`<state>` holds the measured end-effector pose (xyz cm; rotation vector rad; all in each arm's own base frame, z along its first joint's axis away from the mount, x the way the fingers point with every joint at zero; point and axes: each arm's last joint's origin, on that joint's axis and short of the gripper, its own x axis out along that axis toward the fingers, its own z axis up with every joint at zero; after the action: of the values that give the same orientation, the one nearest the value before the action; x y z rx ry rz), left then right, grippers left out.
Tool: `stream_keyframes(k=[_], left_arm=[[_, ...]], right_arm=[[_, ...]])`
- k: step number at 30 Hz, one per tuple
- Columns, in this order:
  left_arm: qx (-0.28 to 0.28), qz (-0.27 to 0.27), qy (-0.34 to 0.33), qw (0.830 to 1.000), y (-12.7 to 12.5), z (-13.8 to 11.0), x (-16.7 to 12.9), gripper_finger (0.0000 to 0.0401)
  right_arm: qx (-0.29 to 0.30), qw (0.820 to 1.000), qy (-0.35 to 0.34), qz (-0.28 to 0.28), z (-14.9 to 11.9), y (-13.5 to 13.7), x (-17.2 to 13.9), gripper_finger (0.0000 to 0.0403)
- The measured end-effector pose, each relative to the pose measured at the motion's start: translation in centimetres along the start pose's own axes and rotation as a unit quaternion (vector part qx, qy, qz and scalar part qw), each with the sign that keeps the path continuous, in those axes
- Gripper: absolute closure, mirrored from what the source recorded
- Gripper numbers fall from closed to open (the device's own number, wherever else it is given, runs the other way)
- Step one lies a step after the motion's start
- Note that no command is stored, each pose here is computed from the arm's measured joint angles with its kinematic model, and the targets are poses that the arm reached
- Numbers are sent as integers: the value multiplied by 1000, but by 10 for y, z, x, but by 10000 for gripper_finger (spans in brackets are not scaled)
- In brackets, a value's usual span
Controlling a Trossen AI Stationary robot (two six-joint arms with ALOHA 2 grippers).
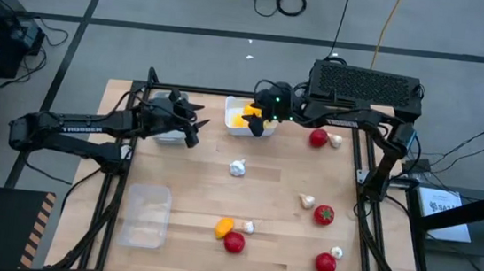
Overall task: Sort produce into baskets
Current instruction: Put the lemon into the white bin
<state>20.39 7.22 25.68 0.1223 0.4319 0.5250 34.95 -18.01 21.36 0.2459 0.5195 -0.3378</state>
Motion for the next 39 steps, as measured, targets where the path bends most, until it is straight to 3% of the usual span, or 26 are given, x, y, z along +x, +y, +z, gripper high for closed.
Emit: stream_keyframes(k=[9,17,21,28,35,39], left_arm=[[-78,-81,20,993,-24,-3,-3,169],[-102,-152,26,983,-88,-6,-6,169],[-115,-181,51,975,-125,-19,-2,169],[-150,-231,98,956,-176,-28,-8,169],[-101,-292,102,945,-226,-15,-19,169],[-79,-299,135,941,-249,-19,-16,169]], right_arm=[[-7,992,128,14,19,28,-12,113],[-79,956,279,49,-8,105,-28,113],[-140,938,317,-34,-32,150,-41,113],[-256,902,297,-182,-87,207,-71,113],[-230,906,281,-219,-132,222,-85,113],[-227,903,287,-227,-139,221,-88,113]])
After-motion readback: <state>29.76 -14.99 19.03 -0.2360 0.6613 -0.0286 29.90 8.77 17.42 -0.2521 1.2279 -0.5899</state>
